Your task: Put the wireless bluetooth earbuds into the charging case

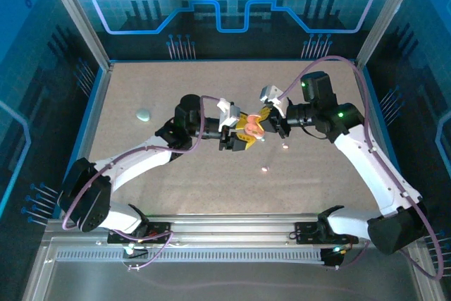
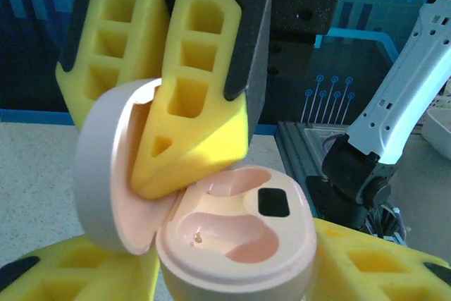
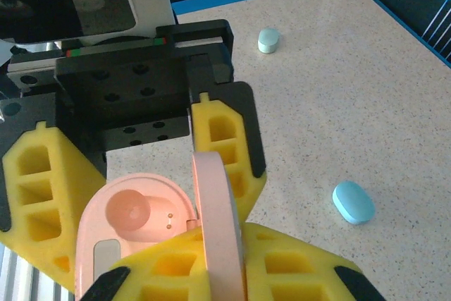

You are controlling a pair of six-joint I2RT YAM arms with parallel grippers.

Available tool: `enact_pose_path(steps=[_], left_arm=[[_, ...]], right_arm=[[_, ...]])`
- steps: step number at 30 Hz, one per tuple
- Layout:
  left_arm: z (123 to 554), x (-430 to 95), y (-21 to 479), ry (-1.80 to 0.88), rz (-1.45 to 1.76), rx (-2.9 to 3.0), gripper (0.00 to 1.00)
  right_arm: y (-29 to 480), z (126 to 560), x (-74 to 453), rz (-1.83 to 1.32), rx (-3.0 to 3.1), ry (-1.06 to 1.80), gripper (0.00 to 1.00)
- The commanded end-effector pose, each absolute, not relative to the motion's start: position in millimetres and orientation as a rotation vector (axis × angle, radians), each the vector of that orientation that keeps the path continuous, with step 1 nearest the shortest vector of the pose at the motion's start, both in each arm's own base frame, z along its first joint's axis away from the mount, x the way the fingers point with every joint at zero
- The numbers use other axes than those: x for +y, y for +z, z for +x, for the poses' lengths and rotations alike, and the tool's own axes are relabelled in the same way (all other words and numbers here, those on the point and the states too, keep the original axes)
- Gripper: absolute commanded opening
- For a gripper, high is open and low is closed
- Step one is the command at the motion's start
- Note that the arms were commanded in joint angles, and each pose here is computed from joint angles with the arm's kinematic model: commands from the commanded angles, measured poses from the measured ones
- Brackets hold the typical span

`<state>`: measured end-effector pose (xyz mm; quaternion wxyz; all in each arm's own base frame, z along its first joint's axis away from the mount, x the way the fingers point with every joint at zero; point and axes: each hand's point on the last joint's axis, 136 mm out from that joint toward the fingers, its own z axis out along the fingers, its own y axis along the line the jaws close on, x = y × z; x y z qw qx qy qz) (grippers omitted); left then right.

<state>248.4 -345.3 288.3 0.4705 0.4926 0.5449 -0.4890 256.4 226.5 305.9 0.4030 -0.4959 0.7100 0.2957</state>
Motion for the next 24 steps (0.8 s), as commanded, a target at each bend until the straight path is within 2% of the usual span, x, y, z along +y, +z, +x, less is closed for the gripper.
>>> enact_pose_path(steps=[1,8,24], left_arm=[[249.6,-347.6,308.8,-1.2,1.198,1.294,0.58],[252.6,-349.5,308.2,-1.222,1.181,1.325,0.66],[253.6,-357.7,305.9,-1.233,1.196,1.349,0.63]], right_arm=[[323.0,251.0,226.6,-1.244,1.745,0.748,0.08],[324.0,255.9,224.8,-1.217,1.741,0.687,0.08],[323.7,260.1,225.4,-1.19,1.742,0.653,0.09]])
